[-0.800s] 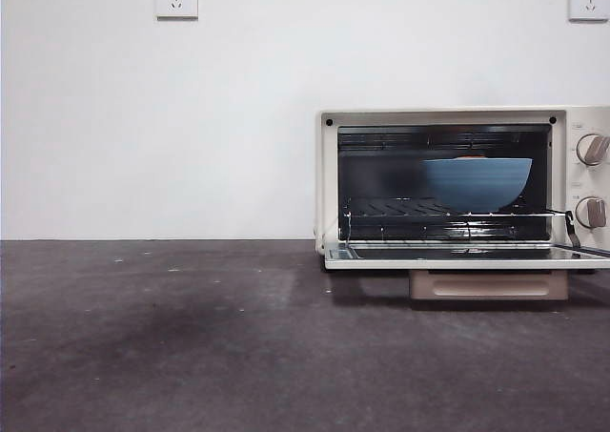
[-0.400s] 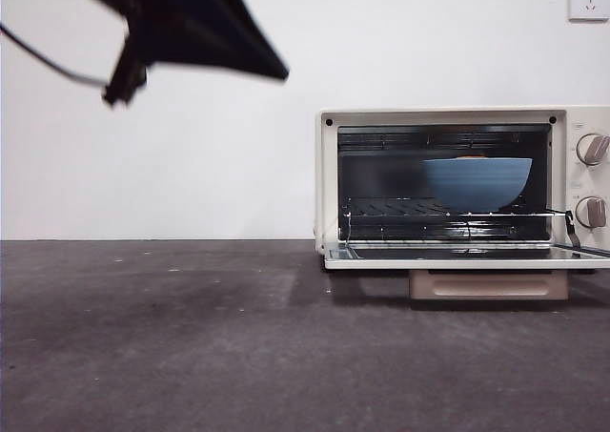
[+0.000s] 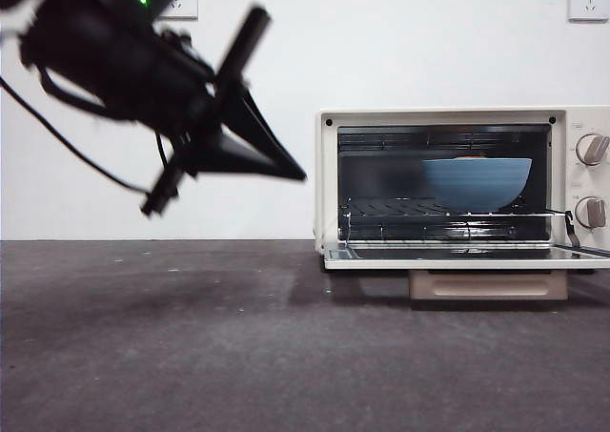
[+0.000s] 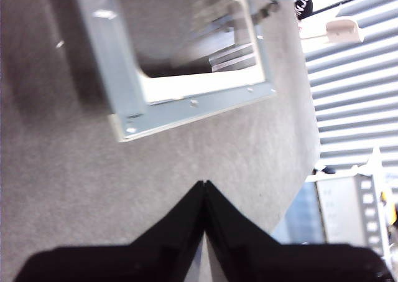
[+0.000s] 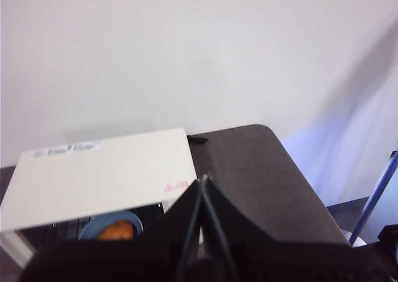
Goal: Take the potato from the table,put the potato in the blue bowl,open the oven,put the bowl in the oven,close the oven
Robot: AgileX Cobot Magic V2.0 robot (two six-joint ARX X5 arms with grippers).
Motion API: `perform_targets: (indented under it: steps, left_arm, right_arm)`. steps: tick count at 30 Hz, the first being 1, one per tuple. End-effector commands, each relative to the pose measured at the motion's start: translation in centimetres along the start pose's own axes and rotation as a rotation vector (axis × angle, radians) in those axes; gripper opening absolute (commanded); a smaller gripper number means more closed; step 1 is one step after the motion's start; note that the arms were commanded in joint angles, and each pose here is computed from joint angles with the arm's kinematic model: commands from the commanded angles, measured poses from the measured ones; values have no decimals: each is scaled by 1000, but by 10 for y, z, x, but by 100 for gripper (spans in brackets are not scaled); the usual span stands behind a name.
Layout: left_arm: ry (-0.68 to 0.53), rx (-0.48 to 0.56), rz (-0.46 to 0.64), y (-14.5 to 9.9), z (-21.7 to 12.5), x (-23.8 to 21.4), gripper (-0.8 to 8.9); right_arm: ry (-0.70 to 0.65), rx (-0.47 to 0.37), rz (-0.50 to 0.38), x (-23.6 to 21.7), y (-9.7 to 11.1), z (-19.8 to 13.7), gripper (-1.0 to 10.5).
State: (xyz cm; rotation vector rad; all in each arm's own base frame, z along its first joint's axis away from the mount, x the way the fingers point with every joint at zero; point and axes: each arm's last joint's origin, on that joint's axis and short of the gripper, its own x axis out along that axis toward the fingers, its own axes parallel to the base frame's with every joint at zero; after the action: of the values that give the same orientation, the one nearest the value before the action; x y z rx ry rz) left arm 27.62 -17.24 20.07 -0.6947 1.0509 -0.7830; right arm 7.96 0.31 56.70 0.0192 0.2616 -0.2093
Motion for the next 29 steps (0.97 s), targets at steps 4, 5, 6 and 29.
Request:
perform_targets:
  steps: [4, 5, 6, 29]
  left_arm:
    - [35, -201, 36, 29, -2, 27, -7]
    - [38, -222, 41, 32, -3, 30, -7]
    - [40, -241, 47, 35, -3, 32, -7]
    - [19, -407, 197, 38, 7, 79, -7]
  right_arm:
    - [44, -36, 9, -20, -10, -28, -8]
    - [49, -39, 11, -23, -11, -33, -8]
    - [55, -41, 10, -24, -12, -37, -8]
    - [105, -56, 35, -35, -19, -72, -8]
